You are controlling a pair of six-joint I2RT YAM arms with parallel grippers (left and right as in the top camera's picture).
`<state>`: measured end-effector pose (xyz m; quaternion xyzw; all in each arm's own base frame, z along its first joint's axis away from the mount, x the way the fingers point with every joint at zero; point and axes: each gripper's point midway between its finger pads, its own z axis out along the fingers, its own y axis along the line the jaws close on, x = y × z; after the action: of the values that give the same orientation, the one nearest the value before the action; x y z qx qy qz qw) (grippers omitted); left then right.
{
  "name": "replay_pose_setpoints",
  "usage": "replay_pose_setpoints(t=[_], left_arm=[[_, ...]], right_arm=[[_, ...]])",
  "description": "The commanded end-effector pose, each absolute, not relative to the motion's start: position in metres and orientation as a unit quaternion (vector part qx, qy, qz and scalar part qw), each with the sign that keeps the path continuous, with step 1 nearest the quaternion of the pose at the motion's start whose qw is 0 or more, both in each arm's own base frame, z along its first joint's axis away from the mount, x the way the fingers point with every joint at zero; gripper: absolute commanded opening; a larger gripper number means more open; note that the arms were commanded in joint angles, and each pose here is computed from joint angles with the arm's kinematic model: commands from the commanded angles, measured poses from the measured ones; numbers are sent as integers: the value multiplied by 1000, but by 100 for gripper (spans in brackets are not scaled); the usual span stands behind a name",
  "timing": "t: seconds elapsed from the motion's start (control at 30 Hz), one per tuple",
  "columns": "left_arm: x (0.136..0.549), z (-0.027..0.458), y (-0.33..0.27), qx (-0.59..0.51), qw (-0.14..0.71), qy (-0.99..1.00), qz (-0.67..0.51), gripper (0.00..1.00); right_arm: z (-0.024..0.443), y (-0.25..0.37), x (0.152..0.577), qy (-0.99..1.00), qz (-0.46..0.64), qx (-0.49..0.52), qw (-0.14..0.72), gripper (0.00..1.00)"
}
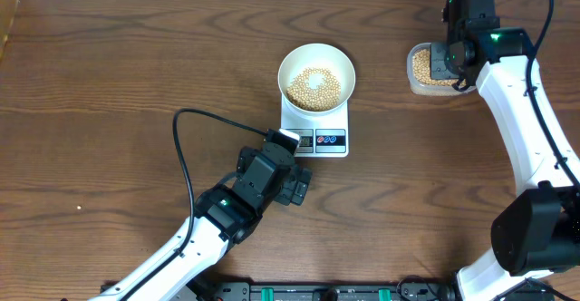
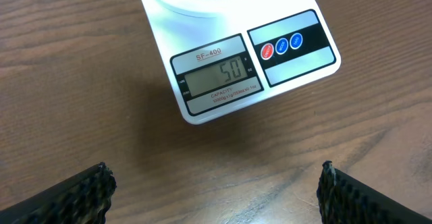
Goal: Scoop item into bowl and weigh 50g on scale
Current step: 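Set the scoop down in the tub and open the right gripper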
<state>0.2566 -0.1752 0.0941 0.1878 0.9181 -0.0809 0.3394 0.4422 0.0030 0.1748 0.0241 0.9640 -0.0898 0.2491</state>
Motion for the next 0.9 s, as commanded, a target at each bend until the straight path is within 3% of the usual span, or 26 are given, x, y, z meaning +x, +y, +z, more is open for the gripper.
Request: replay_pose_setpoints(t=[0.0, 0.37, 0.67, 0.77, 0.87], left_arm=[[255, 93, -174, 191, 340, 917, -79, 98], [255, 93, -174, 191, 340, 917, -79, 98], [255, 93, -174, 191, 340, 917, -79, 98], [255, 93, -174, 191, 340, 917, -79, 98], [255, 93, -174, 191, 340, 917, -79, 98]], right_arm=[[187, 2, 450, 955, -41, 99, 276, 11], [159, -11, 454, 921, 116, 272, 255, 10], [150, -22, 452, 911, 163, 289, 244, 9], [151, -23, 458, 905, 182, 288, 255, 11], [145, -25, 455, 900, 195, 303, 247, 20]])
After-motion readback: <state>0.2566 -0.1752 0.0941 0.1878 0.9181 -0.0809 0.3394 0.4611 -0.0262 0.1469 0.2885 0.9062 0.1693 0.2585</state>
